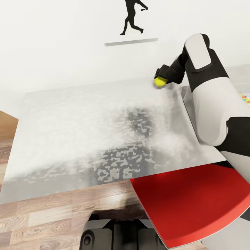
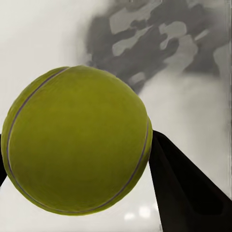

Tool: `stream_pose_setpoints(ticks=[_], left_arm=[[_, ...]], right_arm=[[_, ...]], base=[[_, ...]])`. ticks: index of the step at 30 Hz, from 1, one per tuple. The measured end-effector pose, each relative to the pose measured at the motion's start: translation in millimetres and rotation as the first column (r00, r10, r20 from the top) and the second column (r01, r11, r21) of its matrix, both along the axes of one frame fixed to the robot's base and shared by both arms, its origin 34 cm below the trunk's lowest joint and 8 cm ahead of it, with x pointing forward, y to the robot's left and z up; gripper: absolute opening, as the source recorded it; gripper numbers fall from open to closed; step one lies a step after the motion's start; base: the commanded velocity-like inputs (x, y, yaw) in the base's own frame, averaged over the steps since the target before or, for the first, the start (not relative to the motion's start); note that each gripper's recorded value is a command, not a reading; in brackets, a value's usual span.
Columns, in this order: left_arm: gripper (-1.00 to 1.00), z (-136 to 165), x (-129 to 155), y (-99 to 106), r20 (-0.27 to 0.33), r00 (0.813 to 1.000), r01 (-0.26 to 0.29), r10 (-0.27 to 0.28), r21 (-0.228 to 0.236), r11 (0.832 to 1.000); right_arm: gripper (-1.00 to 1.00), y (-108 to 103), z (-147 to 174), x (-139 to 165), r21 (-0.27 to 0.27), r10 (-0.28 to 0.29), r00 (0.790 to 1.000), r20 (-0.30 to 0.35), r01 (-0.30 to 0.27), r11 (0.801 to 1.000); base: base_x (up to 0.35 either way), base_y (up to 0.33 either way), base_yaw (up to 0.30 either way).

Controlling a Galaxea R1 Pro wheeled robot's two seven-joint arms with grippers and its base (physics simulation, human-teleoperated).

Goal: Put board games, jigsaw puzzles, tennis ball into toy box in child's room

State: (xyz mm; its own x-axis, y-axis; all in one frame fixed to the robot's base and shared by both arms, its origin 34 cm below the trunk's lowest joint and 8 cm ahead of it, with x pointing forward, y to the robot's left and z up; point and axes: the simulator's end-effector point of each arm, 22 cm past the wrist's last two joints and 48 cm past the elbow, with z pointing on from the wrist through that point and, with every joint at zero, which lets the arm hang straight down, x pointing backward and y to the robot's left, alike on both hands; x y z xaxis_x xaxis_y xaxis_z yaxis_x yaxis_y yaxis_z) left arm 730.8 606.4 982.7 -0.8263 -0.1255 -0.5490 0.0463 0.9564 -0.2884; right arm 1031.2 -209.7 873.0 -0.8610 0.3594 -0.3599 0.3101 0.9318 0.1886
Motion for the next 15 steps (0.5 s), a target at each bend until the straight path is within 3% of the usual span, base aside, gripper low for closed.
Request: stream_pose_setpoints(ticks=[15], left_arm=[[1.00,1,0,0,0.002,1.000,0.000,0.000,0.000,1.000]], right_arm=[[-1.00,-54,48,28,-0.013,-0.071,0.996,0.055,0.072,0.997]], base=[[0.000,0.000,0.000]])
